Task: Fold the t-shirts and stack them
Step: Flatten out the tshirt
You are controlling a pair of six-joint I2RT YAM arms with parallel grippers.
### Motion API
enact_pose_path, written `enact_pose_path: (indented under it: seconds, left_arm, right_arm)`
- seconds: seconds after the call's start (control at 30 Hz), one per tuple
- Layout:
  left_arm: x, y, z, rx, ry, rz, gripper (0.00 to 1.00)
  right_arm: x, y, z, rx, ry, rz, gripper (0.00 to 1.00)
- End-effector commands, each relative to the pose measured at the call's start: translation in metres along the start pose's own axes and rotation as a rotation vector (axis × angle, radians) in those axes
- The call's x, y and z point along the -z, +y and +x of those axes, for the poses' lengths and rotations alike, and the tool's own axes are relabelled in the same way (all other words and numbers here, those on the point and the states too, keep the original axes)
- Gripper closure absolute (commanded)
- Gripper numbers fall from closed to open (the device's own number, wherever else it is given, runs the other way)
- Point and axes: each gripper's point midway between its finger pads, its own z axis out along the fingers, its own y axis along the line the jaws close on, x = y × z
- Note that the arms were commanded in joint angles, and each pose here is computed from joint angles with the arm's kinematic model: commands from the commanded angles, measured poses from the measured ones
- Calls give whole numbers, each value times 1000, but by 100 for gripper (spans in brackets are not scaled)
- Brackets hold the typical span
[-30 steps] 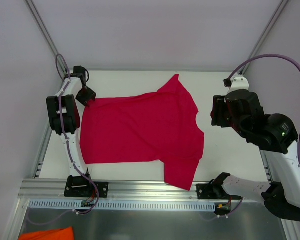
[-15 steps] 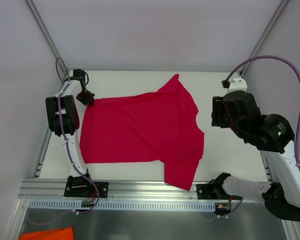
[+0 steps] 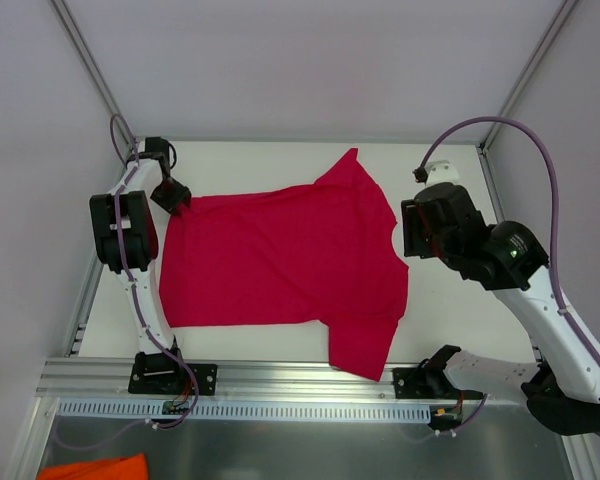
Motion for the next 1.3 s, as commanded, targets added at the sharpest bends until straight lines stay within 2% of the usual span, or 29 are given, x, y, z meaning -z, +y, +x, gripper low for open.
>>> enact_pose_path:
  seconds: [0.0,0.1,0.13,0.17,0.2,0.3,0.4,0.6,0.83,1.27]
  left_arm:
    - [39,-13,-16,-7,-46,65,63]
    - [40,-12,-17,-9,-45,65,69]
    - [42,-13,-17,-7,-47,68,77]
    - [42,-13,-16,-6,-44,69,79]
    - [42,-12,-16,0,-42,68,91]
    - [42,-13,-15,3,-39,71,100]
    - [45,-13,-17,7,-50,73,100]
    - [59,-13,-42,66,-145,66,100]
    - [78,-23,-85,130,-319,103,100]
    - [30,-84,-116,199,-238,289,99]
  right_arm:
    - [-7,8,-5,-9,-17,-21,51]
    - [-11,9,-3,-4,-11,-16,51]
    - [-12,9,-3,-4,-11,-16,51]
    - [-13,9,-2,0,-9,-13,51]
    - [-14,9,-1,0,-7,-10,51]
    - [-16,10,1,7,0,-9,51]
    - [-18,11,2,7,1,-10,51]
    - [-26,16,10,16,26,-23,51]
    - [-26,22,17,16,50,-56,52]
    - [-11,25,51,-34,139,-128,57]
